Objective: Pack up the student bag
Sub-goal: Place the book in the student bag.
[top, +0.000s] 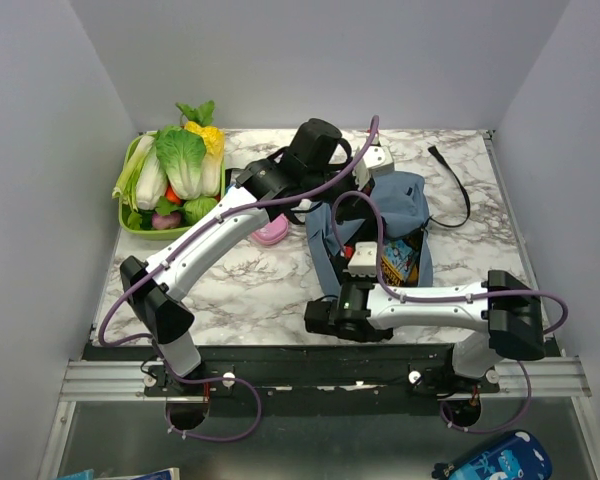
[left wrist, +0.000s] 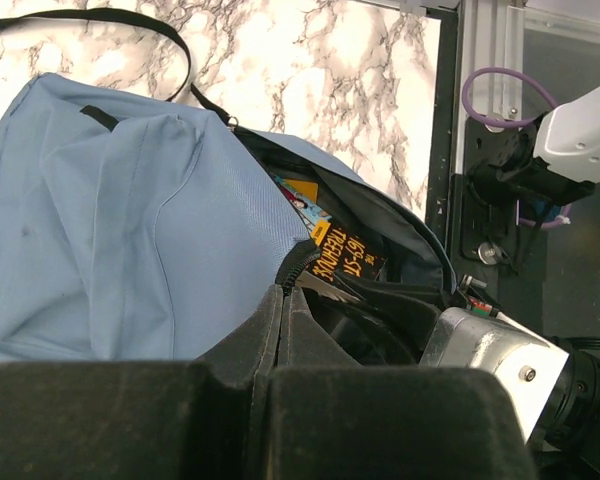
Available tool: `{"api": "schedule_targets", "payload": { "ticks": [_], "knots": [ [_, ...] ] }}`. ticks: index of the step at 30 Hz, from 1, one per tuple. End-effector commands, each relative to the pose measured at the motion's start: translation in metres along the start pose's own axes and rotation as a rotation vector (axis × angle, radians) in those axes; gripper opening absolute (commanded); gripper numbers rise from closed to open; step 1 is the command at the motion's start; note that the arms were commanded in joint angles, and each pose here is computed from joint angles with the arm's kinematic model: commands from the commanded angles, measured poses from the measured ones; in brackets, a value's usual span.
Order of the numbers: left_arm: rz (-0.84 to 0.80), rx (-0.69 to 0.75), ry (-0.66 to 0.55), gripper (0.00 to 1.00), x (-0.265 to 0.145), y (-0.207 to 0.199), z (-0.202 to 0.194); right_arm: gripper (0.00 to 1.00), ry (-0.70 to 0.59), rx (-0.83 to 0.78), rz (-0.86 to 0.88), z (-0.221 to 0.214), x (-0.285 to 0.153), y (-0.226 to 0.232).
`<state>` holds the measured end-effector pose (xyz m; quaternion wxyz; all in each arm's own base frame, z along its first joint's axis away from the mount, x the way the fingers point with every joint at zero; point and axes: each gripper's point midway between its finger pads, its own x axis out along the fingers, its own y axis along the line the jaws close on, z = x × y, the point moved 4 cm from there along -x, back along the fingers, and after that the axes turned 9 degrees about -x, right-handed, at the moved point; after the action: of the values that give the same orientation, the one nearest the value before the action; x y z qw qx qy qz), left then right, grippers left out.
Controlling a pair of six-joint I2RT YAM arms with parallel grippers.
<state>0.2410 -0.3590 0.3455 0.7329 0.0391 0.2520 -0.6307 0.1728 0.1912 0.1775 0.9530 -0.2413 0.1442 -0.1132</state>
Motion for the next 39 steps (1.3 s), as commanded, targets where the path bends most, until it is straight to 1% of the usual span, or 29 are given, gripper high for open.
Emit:
{"api": "schedule_targets", "payload": {
  "ticks": [1, 6, 9, 10, 12, 13, 14, 15, 16, 18, 21, 22, 24, 25, 26, 28, 29, 30, 31, 32, 33, 34, 35, 36, 37, 39],
  "knots": [
    [-0.048, 0.033, -0.049, 0.00, -0.009, -0.014, 0.016, 0.01, -0.310, -0.105, -0.040, 0.030, -0.002, -0.017],
    [-0.058, 0.035, -0.049, 0.00, -0.008, -0.014, 0.019, 0.01, -0.295, -0.095, 0.000, 0.025, -0.012, 0.011],
    [-0.064, 0.035, -0.048, 0.00, -0.008, -0.014, 0.021, 0.01, -0.333, -0.084, -0.002, 0.029, -0.011, 0.020],
    [-0.066, 0.036, -0.047, 0.00, -0.008, -0.014, 0.020, 0.07, -0.333, -0.089, -0.021, 0.031, -0.005, 0.020],
    [-0.070, 0.036, -0.050, 0.00, -0.008, -0.015, 0.020, 0.26, -0.315, -0.056, -0.048, 0.027, 0.006, 0.014],
    [-0.070, 0.036, -0.052, 0.00, -0.008, -0.015, 0.021, 0.44, -0.297, -0.032, -0.073, 0.025, 0.014, 0.007],
    [-0.067, 0.034, -0.052, 0.00, -0.008, -0.014, 0.021, 0.51, -0.293, 0.011, -0.077, 0.024, 0.017, 0.003],
    [-0.065, 0.036, -0.053, 0.00, -0.008, -0.014, 0.022, 0.55, -0.291, 0.032, -0.079, 0.024, 0.017, -0.006],
    [-0.065, 0.040, -0.054, 0.00, -0.008, -0.014, 0.022, 0.63, -0.287, 0.040, -0.079, 0.024, 0.017, -0.007],
    [-0.055, 0.041, -0.059, 0.00, -0.008, -0.012, 0.023, 0.67, -0.277, 0.049, -0.074, 0.031, 0.013, -0.009],
    [-0.052, 0.035, -0.058, 0.00, -0.005, -0.010, 0.024, 0.78, -0.251, 0.087, -0.042, 0.037, 0.002, -0.015],
    [-0.047, 0.035, -0.059, 0.00, -0.005, -0.009, 0.025, 0.84, -0.217, 0.134, -0.018, 0.037, -0.004, -0.020],
    [-0.042, 0.040, -0.063, 0.00, -0.005, -0.009, 0.025, 0.85, -0.164, 0.219, 0.022, 0.035, -0.013, -0.023],
    [-0.035, 0.040, -0.061, 0.00, -0.005, -0.007, 0.023, 0.79, -0.101, 0.260, 0.057, 0.026, -0.021, -0.022],
    [-0.031, 0.046, -0.069, 0.00, -0.005, -0.007, 0.025, 0.76, -0.074, 0.375, 0.087, 0.025, -0.026, -0.025],
    [-0.027, 0.049, -0.077, 0.00, -0.005, -0.006, 0.025, 0.74, -0.038, 0.446, 0.166, 0.019, -0.042, -0.015],
    [-0.027, 0.050, -0.082, 0.00, -0.004, -0.006, 0.026, 0.75, -0.037, 0.445, 0.196, 0.020, -0.047, -0.015],
    [-0.030, 0.051, -0.085, 0.00, -0.004, -0.006, 0.027, 0.77, -0.045, 0.412, 0.231, 0.023, -0.053, -0.010],
    [-0.034, 0.054, -0.089, 0.00, -0.004, -0.007, 0.029, 0.80, -0.048, 0.476, 0.310, 0.035, -0.066, 0.006],
    [-0.039, 0.053, -0.086, 0.00, -0.002, -0.006, 0.028, 0.81, -0.073, 0.308, 0.346, 0.035, -0.069, 0.007],
    [-0.043, 0.063, -0.090, 0.00, -0.003, -0.007, 0.030, 0.81, -0.081, 0.327, 0.405, 0.043, -0.072, 0.000],
    [-0.049, 0.073, -0.092, 0.00, -0.004, -0.007, 0.032, 0.82, -0.085, 0.492, 0.569, 0.070, -0.091, 0.022],
    [-0.064, 0.072, -0.079, 0.00, -0.003, -0.007, 0.029, 0.90, -0.203, 0.301, 0.660, 0.076, -0.094, 0.018],
    [-0.067, 0.083, -0.077, 0.00, -0.003, -0.007, 0.029, 0.94, -0.264, 0.325, 0.753, 0.064, -0.091, 0.010],
    [-0.068, 0.098, -0.077, 0.00, -0.003, -0.007, 0.029, 1.00, -0.310, 0.416, 0.789, 0.079, -0.095, 0.003],
    [-0.059, 0.100, -0.085, 0.00, -0.004, -0.005, 0.031, 1.00, -0.302, 0.412, 0.764, 0.074, -0.089, -0.009]
  ]
}}
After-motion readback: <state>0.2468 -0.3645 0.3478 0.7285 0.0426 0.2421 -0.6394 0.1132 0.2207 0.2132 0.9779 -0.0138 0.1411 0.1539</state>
